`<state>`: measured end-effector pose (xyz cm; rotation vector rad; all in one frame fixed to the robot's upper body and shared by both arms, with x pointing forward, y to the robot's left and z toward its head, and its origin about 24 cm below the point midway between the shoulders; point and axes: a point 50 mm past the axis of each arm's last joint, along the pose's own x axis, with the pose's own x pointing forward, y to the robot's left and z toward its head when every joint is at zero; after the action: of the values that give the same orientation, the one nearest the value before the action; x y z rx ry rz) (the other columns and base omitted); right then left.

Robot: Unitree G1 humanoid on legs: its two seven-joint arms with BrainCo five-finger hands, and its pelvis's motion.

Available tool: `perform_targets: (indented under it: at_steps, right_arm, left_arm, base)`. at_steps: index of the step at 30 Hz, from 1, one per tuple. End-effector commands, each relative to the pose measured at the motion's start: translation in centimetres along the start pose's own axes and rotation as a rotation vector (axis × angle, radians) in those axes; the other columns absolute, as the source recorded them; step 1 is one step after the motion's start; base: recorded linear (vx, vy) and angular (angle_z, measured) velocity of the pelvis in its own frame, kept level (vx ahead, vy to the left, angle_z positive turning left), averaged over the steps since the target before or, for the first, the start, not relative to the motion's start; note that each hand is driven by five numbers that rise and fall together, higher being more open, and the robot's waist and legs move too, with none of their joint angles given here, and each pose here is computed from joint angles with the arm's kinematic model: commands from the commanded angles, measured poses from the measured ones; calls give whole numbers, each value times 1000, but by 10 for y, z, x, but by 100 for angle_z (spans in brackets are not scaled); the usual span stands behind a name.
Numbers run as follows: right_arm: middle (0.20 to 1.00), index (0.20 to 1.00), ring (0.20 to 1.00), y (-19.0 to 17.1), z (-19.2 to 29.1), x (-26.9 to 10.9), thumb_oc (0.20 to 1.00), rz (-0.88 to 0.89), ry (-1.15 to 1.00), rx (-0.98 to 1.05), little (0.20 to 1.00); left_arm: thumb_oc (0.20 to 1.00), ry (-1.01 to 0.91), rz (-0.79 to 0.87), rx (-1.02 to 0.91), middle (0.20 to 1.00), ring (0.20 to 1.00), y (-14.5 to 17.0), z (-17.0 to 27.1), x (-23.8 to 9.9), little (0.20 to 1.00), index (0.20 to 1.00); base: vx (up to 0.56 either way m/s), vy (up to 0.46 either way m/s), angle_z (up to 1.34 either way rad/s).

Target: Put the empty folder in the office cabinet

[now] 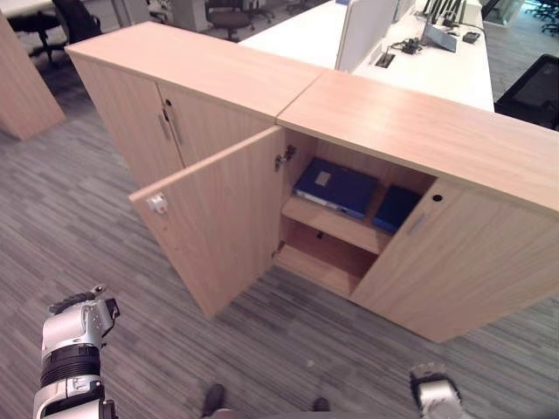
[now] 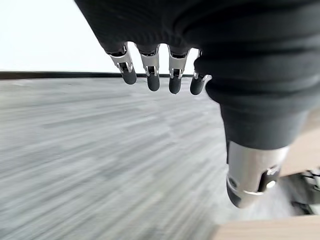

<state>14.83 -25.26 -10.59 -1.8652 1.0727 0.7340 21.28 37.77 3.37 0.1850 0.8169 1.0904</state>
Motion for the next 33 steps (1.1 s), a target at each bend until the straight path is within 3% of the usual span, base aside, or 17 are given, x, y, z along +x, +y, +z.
perform_targets:
  at_steps: [1, 11, 20, 23, 24, 26, 28, 30, 33]
  right_arm:
    - [1000, 1000, 1000, 1, -9, 7, 1000, 55, 73, -64, 1000]
    - [1000, 1000, 1000, -28, -8, 24, 1000, 84, 215, 23, 1000]
    - [1000, 1000, 1000, -67, 3, 22, 1000, 23, 193, 126, 1000]
    - [1000, 1000, 1000, -78, 0, 22, 1000, 8, 189, 109, 1000]
    - [1000, 1000, 1000, -85, 2, 21, 1000, -3, 184, 115, 1000]
    - [1000, 1000, 1000, -85, 2, 21, 1000, -2, 185, 116, 1000]
    - [1000, 1000, 1000, -86, 7, 21, 1000, 13, 211, 130, 1000]
    - [1000, 1000, 1000, -86, 7, 21, 1000, 12, 211, 132, 1000]
    - [1000, 1000, 1000, -80, 15, 19, 1000, 32, 222, 140, 1000]
  left_arm:
    - [1000, -75, 62, 36, 1000, 1000, 4, 11, -2, 1000, 1000]
    - [1000, -203, -25, 33, 1000, 1000, -29, 71, -24, 1000, 1000]
    - [1000, -300, -208, 107, 1000, 1000, -60, 97, -48, 1000, 1000]
    - [1000, -293, -292, 120, 1000, 1000, -79, 86, -49, 1000, 1000]
    - [1000, -291, -368, 138, 1000, 1000, -101, 78, -60, 1000, 1000]
    - [1000, -292, -369, 138, 1000, 1000, -102, 78, -60, 1000, 1000]
    - [1000, -241, -459, 175, 1000, 1000, -137, 49, -73, 1000, 1000]
    - [1000, -241, -459, 174, 1000, 1000, -137, 49, -73, 1000, 1000]
    - [1000, -187, -535, 215, 1000, 1000, -167, 20, -90, 1000, 1000]
  base:
    - [275, 703, 24]
    - [71, 449, -13]
    - [-46, 53, -46]
    - [28, -26, -47]
    - [23, -40, -47]
    - [12, -34, -27]
    - [26, -59, 1]
    - [10, -29, 3]
    - [10, -31, 3]
